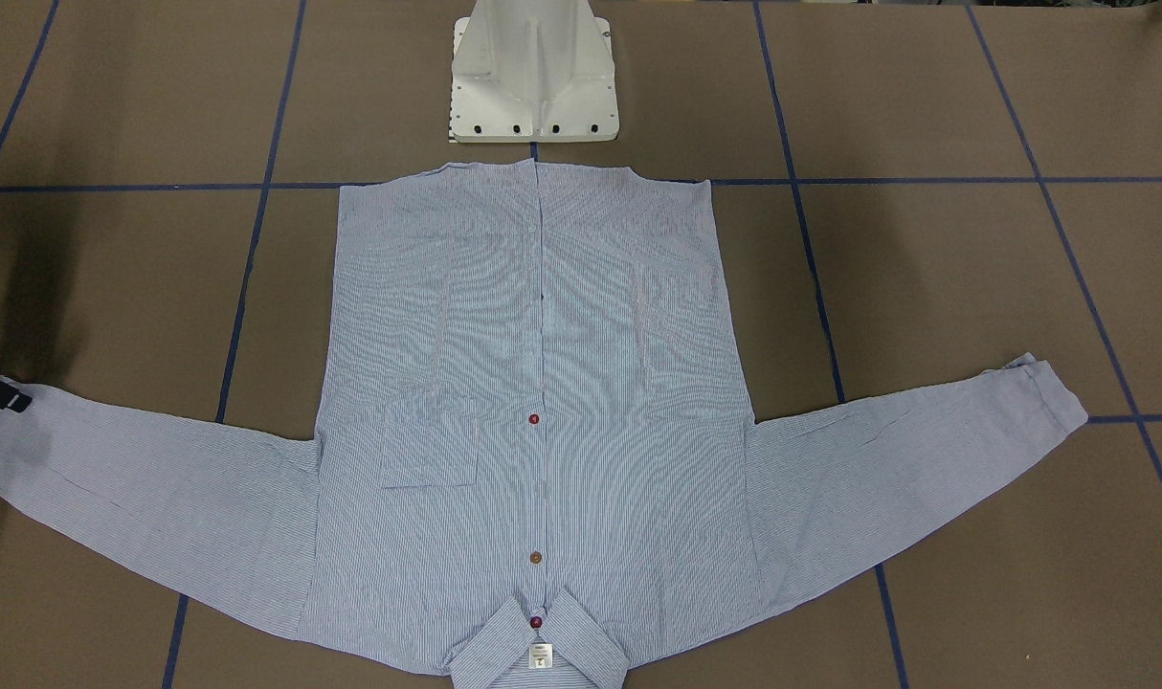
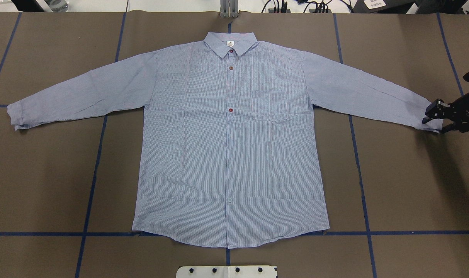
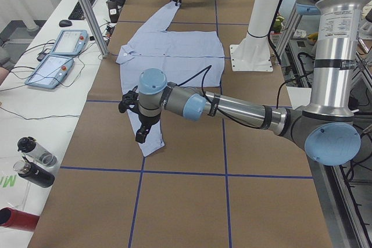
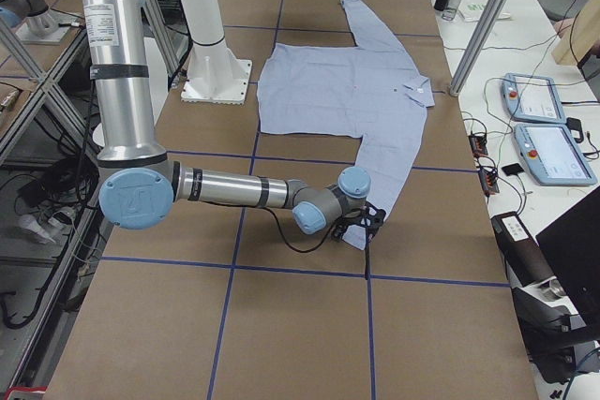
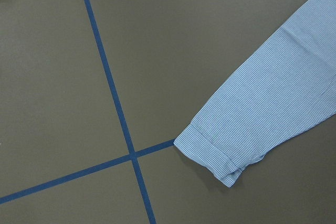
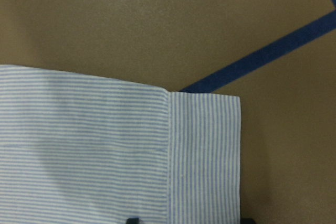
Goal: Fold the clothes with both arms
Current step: 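Lower the right gripper to the cuff of the nearby sleeve and grasp it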
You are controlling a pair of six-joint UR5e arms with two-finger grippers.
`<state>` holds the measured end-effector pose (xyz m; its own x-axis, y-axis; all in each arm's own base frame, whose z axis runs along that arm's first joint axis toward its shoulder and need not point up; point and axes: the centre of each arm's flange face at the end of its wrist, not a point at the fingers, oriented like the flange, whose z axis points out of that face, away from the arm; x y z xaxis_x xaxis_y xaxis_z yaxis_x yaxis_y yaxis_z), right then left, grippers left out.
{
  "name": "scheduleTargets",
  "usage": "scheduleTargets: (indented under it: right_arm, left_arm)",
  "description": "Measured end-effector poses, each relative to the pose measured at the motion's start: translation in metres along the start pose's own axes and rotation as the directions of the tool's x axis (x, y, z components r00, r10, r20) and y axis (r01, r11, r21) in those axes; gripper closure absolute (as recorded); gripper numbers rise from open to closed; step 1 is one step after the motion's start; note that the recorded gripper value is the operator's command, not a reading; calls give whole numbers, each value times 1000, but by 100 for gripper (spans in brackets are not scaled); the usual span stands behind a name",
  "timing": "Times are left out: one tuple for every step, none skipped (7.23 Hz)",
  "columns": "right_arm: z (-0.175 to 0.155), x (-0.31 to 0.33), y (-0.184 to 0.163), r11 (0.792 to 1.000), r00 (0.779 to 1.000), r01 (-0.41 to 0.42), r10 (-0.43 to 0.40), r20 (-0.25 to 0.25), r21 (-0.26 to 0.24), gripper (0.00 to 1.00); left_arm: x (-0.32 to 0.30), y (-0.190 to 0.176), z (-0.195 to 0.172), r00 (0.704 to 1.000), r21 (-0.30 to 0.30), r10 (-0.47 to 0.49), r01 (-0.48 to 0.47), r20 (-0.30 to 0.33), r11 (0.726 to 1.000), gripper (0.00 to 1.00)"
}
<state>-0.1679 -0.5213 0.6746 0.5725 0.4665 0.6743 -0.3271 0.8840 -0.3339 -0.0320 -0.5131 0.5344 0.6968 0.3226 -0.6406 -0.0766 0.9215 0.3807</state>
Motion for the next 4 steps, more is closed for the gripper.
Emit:
scheduleTargets:
  right_arm:
    - [-1,-1,0,1000,1000,1,-1,1,1,100]
    - [-2,-2,1,1000,1000,3,-3,4,2,100]
    - [-3,-4,2,1000,1000,7,-7,8,4,100]
    - [-5,-6,3,1000,1000,16,-16,17,7,100]
  left_arm:
    - [0,0,0,1000,1,0,0,0,1000,0]
    - [0,0,0,1000,1,1,-1,0,1000,0]
    - [1,0,-1,1000,2,2,-2,0,1000,0]
    - [1,-1,-2,1000,4,3,-3,1,1000,0]
